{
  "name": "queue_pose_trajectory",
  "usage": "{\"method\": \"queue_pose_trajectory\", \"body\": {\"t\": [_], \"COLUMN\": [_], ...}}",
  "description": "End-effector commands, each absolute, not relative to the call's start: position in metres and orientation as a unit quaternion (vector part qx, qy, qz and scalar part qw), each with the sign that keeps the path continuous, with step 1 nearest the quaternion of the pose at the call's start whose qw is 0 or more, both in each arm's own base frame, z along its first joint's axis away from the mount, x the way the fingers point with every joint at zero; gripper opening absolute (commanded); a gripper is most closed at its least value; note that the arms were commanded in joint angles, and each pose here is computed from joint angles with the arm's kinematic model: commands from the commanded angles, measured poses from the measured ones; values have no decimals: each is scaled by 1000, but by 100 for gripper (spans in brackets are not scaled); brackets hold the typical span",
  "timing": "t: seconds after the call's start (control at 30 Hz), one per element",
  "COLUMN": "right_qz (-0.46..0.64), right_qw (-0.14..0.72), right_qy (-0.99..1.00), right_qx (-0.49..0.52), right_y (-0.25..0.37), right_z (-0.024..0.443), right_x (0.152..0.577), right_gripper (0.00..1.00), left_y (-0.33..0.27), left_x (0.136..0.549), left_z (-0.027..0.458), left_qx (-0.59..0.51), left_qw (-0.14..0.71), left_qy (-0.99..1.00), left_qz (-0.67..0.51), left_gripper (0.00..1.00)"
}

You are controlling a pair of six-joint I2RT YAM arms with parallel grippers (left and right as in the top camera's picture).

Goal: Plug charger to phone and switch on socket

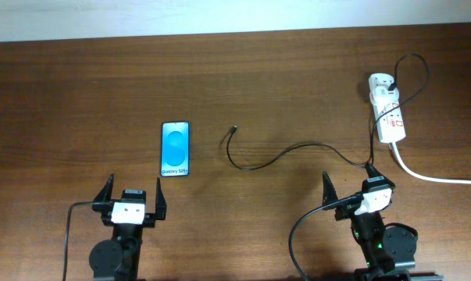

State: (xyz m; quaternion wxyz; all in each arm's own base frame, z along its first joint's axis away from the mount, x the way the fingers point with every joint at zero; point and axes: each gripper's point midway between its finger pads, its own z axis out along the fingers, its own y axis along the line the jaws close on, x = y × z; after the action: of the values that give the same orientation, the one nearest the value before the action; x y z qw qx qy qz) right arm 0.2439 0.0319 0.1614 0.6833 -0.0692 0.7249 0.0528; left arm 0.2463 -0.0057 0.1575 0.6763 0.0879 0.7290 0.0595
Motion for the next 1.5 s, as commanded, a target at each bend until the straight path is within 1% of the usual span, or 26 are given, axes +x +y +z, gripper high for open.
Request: {"method": "queue_pose_trajectory", "body": {"t": [0.0,0.2,0.27,0.9,1.07,1.17,1.27,1.33,1.47], "right_qz": [50,50,50,50,50,50,50,50,50], "right_qw": [682,682,682,682,682,682,682,682,682], "right_qy": [727,727,727,727,727,727,727,727,727], "right_qx": [-64,-64,-64,-64,-64,-64,-64,-64,-64], "right_y": [30,30,30,30,30,30,30,30,30], "right_z": [159,159,159,159,159,159,159,159,159], "right_x": [244,244,244,244,244,244,244,244,244], "right_gripper": [98,98,98,98,98,98,98,98,98], "left_y": [-5,-5,3,-4,-4,-7,-26,-26,-24], "left_x": [246,246,246,246,246,246,244,244,245], "left_z": [157,157,157,161,162,161,162,163,172], "left_qx": [92,92,76,88,43,50,85,57,52], "left_qw": [676,676,675,682,686,684,686,687,697], "left_qy": [729,728,730,723,726,727,722,723,713], "left_qz": [64,64,82,68,26,19,-22,-53,-47], "left_gripper": [99,99,99,99,99,99,99,99,99]}}
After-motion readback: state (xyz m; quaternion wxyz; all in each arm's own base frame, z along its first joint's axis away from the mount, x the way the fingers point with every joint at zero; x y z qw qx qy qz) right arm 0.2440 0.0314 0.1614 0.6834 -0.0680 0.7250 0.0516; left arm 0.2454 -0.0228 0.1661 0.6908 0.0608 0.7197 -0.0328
